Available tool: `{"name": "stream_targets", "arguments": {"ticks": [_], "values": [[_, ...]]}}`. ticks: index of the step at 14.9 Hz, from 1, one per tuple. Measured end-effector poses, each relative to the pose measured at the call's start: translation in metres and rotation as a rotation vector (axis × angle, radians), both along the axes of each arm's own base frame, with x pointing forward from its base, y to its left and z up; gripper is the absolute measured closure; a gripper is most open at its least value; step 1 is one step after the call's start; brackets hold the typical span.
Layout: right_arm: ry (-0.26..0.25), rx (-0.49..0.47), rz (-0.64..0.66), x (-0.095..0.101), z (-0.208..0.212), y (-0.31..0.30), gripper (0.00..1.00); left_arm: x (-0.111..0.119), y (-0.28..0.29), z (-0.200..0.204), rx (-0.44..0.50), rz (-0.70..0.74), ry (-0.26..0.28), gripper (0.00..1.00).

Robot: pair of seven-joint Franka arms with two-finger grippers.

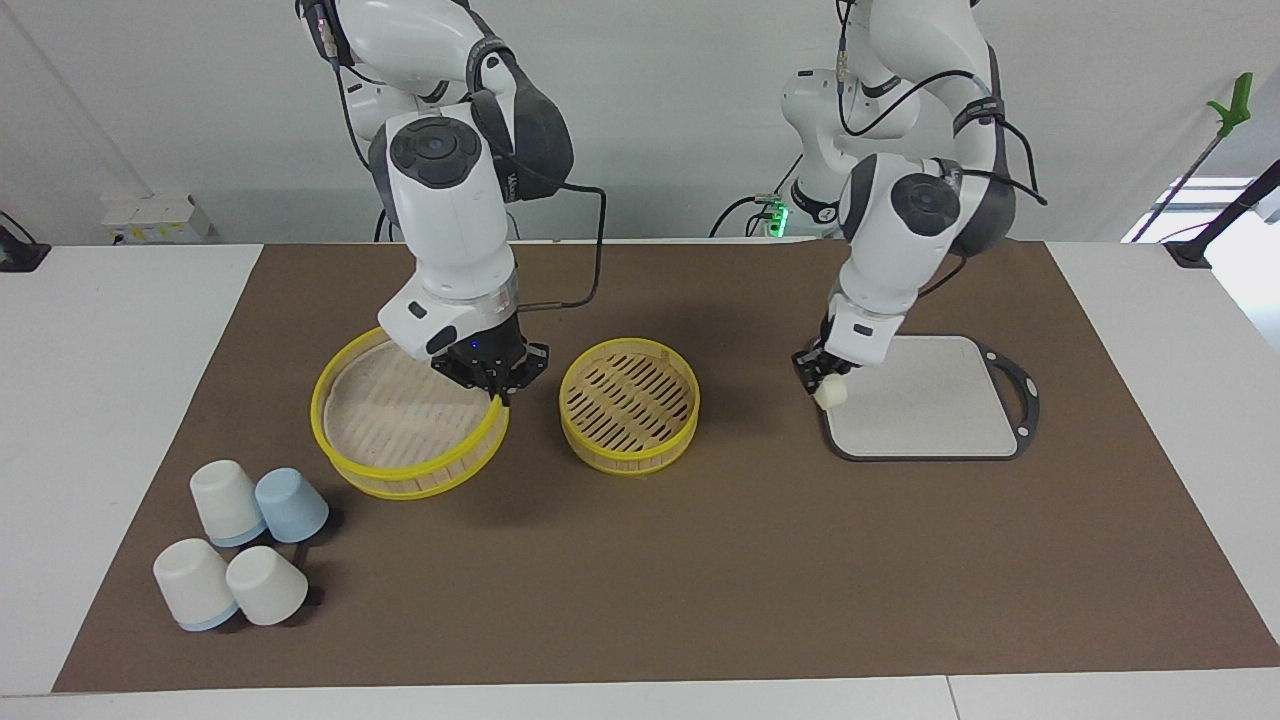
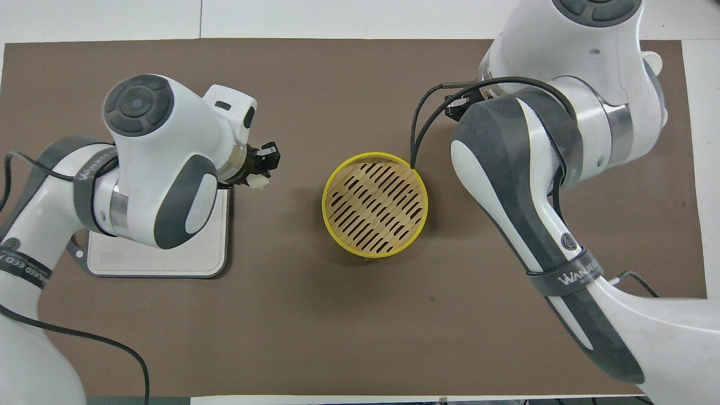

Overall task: Place bun in steamer
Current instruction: 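Carry the bun over the open steamer and lower it with the left gripper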

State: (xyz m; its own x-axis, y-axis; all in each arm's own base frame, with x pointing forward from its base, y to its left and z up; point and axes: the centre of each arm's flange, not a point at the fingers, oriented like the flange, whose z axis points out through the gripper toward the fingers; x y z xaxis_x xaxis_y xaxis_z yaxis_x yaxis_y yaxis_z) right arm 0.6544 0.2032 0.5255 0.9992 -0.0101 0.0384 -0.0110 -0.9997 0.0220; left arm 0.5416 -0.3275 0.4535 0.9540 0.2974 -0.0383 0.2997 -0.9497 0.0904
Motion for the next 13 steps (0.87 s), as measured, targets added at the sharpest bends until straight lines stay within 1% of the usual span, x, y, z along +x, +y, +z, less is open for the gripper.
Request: {"name": "stream_targets", "arguments": {"ticks": [1, 3, 5, 8, 13], "values": [[0.0, -0.001, 0.005, 0.002, 0.0, -0.008, 0.92, -0.008, -0.026, -0.003, -0.003, -0.009, 0.004, 0.63], [0.002, 0.004, 0.008, 0.007, 0.0, -0.023, 0.92, -0.018, -0.074, -0.02, 0.003, -0.02, 0.016, 0.63], [0.006, 0.012, 0.0, 0.009, 0.0, -0.032, 0.92, -0.017, -0.101, -0.043, 0.008, -0.029, 0.022, 0.63], [0.015, 0.021, 0.03, 0.013, -0.003, -0.049, 0.92, -0.009, -0.107, -0.062, 0.009, -0.027, 0.019, 0.62], [0.031, 0.025, 0.036, 0.014, -0.01, -0.06, 0.92, -0.025, -0.126, -0.089, 0.016, -0.06, 0.026, 0.6]]}}
